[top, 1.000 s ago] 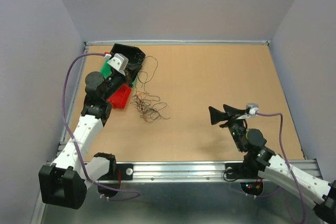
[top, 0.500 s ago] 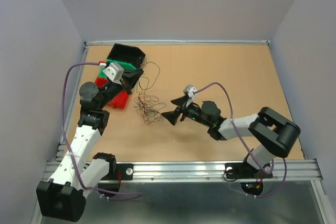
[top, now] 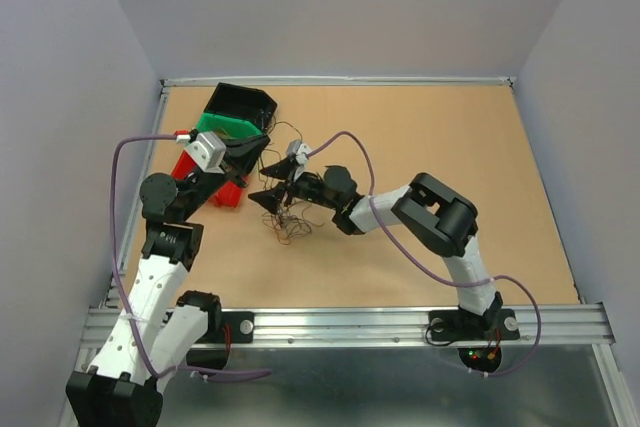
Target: Untangle the cables
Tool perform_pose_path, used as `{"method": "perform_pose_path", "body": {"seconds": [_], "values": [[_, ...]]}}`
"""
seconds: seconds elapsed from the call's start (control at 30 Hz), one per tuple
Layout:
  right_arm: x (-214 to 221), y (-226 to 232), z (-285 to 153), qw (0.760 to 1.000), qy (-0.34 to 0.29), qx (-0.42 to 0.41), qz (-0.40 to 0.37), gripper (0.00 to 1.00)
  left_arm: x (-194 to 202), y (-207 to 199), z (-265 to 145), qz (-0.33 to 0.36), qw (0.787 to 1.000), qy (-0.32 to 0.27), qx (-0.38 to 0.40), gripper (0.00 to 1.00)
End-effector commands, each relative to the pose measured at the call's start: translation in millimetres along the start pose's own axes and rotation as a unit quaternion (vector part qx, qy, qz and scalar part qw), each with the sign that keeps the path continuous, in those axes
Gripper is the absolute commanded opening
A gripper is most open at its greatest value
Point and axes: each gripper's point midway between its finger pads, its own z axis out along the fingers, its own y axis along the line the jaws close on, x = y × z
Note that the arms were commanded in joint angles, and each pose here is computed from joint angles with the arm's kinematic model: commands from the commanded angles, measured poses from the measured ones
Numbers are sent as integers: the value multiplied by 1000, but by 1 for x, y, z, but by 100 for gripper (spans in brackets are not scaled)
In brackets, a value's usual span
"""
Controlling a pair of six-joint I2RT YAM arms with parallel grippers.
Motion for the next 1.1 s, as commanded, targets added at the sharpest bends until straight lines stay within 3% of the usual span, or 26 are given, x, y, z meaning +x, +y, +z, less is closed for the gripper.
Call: {"method": "perform_pose_path", "body": {"seconds": [0.0, 0.03, 0.1, 0.13, 0.27, 0.37, 0.4, 0.53, 0.73, 0.93, 1.0, 1.07], "values": [[33, 14, 29, 999, 32, -7, -2, 76, -28, -7, -9, 33, 999, -43, -5, 0], [42, 18, 30, 999, 39, 11, -12, 57, -32, -8, -13, 42, 998, -50, -11, 0], [57, 18, 20, 998, 55, 35, -9, 44, -37, -4, -16, 46, 997, -59, -29, 0], [56, 16, 16, 997, 55, 51, -6, 42, -43, 4, -21, 52, 994, -70, -59, 0], [78, 7, -16, 991, 88, 96, 14, 53, -56, 30, -37, 61, 981, -103, -153, 0], [95, -3, -51, 982, 118, 147, 13, 45, -58, 54, -49, 56, 965, -118, -229, 0], [94, -5, -57, 980, 122, 156, 10, 32, -60, 69, -57, 51, 952, -124, -273, 0], [80, -26, -107, 959, 131, 251, -14, 22, -54, 105, -75, 37, 917, -128, -377, 0], [36, -29, -170, 943, 104, 314, -30, 17, -47, 128, -87, 34, 889, -122, -441, 0], [13, -59, -235, 900, 71, 429, -28, 25, -47, 145, -103, 39, 863, -124, -489, 0], [9, -67, -251, 889, 62, 453, -20, 20, -45, 146, -102, 39, 864, -121, -487, 0], [3, -76, -269, 878, 41, 476, -1, 2, -42, 148, -100, 37, 867, -117, -483, 0]]}}
